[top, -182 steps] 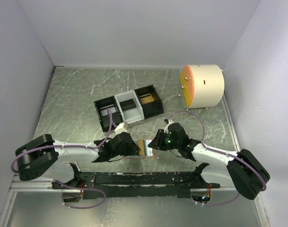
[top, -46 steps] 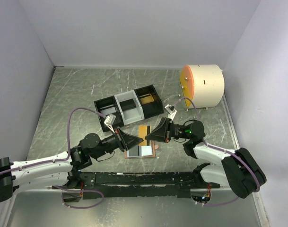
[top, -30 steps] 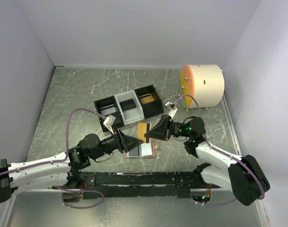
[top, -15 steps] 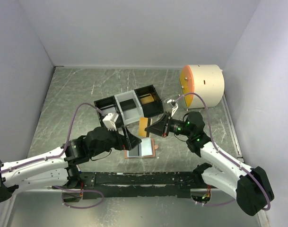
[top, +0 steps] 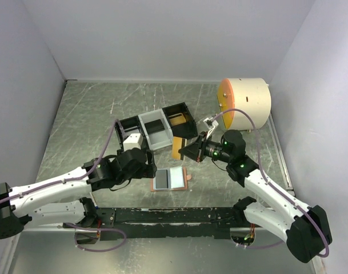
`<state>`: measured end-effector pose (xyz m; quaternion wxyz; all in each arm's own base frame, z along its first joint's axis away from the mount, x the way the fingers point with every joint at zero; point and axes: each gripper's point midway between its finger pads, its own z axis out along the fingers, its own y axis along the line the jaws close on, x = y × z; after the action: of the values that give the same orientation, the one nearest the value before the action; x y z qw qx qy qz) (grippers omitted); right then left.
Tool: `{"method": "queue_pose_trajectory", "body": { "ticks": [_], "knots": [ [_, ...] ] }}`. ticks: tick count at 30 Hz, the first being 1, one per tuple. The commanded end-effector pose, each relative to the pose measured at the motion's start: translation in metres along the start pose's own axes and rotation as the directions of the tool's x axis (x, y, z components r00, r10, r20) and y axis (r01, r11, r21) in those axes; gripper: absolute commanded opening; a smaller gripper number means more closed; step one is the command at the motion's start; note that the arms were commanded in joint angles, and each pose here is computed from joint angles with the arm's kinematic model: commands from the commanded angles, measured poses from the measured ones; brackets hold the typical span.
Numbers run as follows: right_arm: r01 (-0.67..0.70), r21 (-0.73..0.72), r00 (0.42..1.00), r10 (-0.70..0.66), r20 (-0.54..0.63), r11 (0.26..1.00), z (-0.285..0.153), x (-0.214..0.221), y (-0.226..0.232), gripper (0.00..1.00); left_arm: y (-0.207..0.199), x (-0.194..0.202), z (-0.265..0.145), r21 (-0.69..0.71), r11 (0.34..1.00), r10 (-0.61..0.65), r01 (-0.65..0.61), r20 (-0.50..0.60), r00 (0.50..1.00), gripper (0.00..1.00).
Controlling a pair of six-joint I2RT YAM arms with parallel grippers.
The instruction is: Take the credit cards out of the card holder
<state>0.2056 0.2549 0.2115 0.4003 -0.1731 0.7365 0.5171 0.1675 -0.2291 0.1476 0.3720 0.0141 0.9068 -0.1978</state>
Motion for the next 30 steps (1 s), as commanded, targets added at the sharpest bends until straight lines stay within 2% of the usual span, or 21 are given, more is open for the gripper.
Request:
{"method": "queue_pose_trajectory", "body": {
  "ticks": [1, 8, 12, 14, 18, 22, 26, 30],
  "knots": [
    [0.091, 0.129, 0.996, -0.092, -0.002, 0.987, -0.005, -0.007, -0.021, 0.0, 0.027, -0.017, 0.004, -0.126, 0.99, 0.063, -0.063, -0.011, 0.998, 1.0],
    [0.209, 0.231, 0.971, -0.229, 0.062, 0.95, -0.015, -0.023, -0.035, 0.0, 0.063, -0.057, 0.02, -0.167, 0.986, 0.023, -0.029, -0.039, 0.999, 1.0],
    [0.291, 0.32, 0.945, -0.322, 0.047, 0.902, -0.022, -0.027, -0.052, 0.0, 0.092, -0.079, 0.019, -0.253, 0.966, 0.04, -0.049, -0.04, 0.998, 1.0],
    [0.327, 0.359, 0.932, -0.361, 0.03, 0.874, -0.026, -0.031, -0.059, 0.0, 0.109, -0.095, 0.014, -0.301, 0.952, 0.05, -0.047, 0.001, 0.999, 0.99],
    [0.41, 0.375, 0.897, -0.442, -0.001, 0.832, -0.032, -0.032, -0.062, 0.0, 0.143, -0.124, 0.002, -0.307, 0.951, 0.01, 0.024, 0.11, 0.994, 1.0],
    [0.506, 0.376, 0.848, -0.528, -0.052, 0.776, -0.036, -0.032, -0.066, 0.0, 0.175, -0.129, -0.009, -0.389, 0.918, 0.001, 0.077, 0.198, 0.98, 0.99],
    [0.594, 0.351, 0.795, -0.594, -0.121, 0.724, -0.033, -0.034, -0.07, 0.0, 0.172, -0.131, -0.025, -0.363, 0.925, -0.014, 0.11, 0.256, 0.967, 1.0],
    [0.627, 0.342, 0.771, -0.619, -0.147, 0.7, -0.023, -0.046, -0.073, 0.0, 0.173, -0.134, -0.037, -0.359, 0.925, -0.005, 0.123, 0.313, 0.95, 1.0]
  ]
}}
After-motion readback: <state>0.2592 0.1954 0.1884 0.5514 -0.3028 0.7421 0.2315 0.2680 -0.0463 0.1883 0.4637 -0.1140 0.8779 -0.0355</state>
